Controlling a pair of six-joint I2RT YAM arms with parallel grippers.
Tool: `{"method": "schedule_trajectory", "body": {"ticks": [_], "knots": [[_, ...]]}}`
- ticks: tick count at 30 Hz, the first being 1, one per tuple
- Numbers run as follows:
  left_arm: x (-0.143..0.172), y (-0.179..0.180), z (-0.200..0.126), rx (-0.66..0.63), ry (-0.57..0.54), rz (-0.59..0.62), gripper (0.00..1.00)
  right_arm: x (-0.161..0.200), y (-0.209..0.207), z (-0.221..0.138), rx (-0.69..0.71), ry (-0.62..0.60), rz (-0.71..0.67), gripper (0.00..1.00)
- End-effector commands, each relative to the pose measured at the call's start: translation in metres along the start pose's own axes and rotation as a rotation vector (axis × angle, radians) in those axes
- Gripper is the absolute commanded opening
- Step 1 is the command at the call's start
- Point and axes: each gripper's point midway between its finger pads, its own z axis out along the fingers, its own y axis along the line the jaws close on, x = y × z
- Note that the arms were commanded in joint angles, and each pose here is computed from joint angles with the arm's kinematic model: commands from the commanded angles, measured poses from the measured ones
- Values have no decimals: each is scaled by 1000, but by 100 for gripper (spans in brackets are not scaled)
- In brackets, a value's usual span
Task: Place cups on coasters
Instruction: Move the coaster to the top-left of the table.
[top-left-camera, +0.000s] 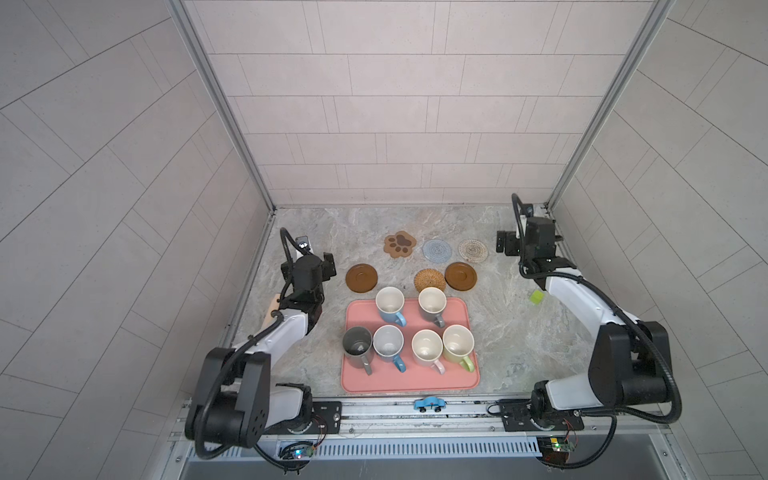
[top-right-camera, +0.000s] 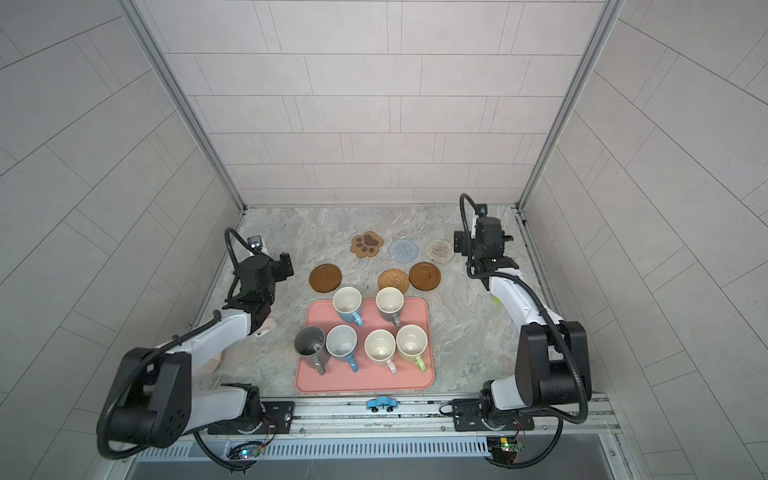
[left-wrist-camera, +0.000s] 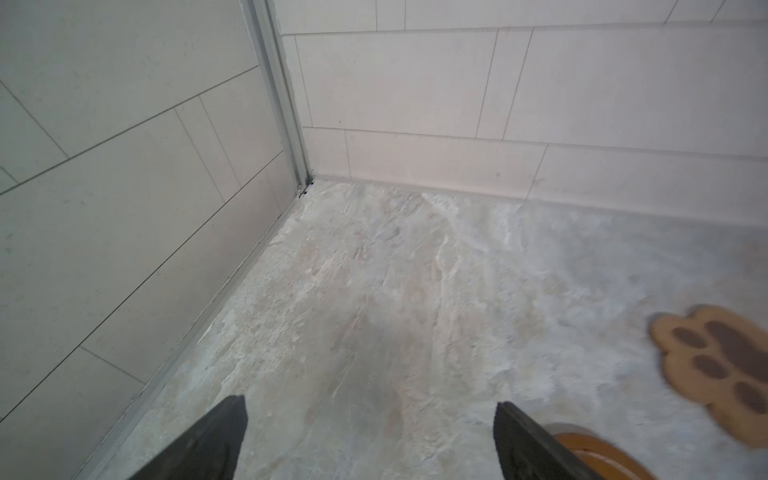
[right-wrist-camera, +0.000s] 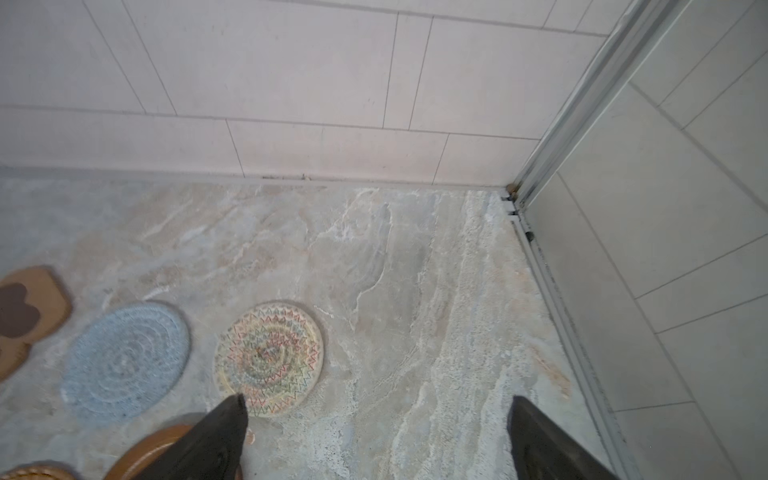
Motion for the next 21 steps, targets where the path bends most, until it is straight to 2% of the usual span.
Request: {"method": "schedule_trajectory", "body": {"ticks": [1, 5, 8, 11, 15, 21], "knots": [[23, -12, -21, 73, 239, -18, 100, 54, -6, -32, 44, 269, 45, 99], [17, -27, -37, 130, 377, -49, 100, 52, -5, -52, 65, 230, 146, 100], [19, -28, -48, 135, 465, -63, 100, 63, -14, -67, 135, 260, 209, 100], [24, -30, -59, 154, 531, -70, 100, 77, -14, -78, 160, 316, 194, 100], [41, -43, -72, 234, 641, -88, 100, 90, 2, -88, 84, 404, 175, 100], [58, -84, -79, 338, 742, -83, 100, 101, 29, -105, -54, 449, 209, 99]]}}
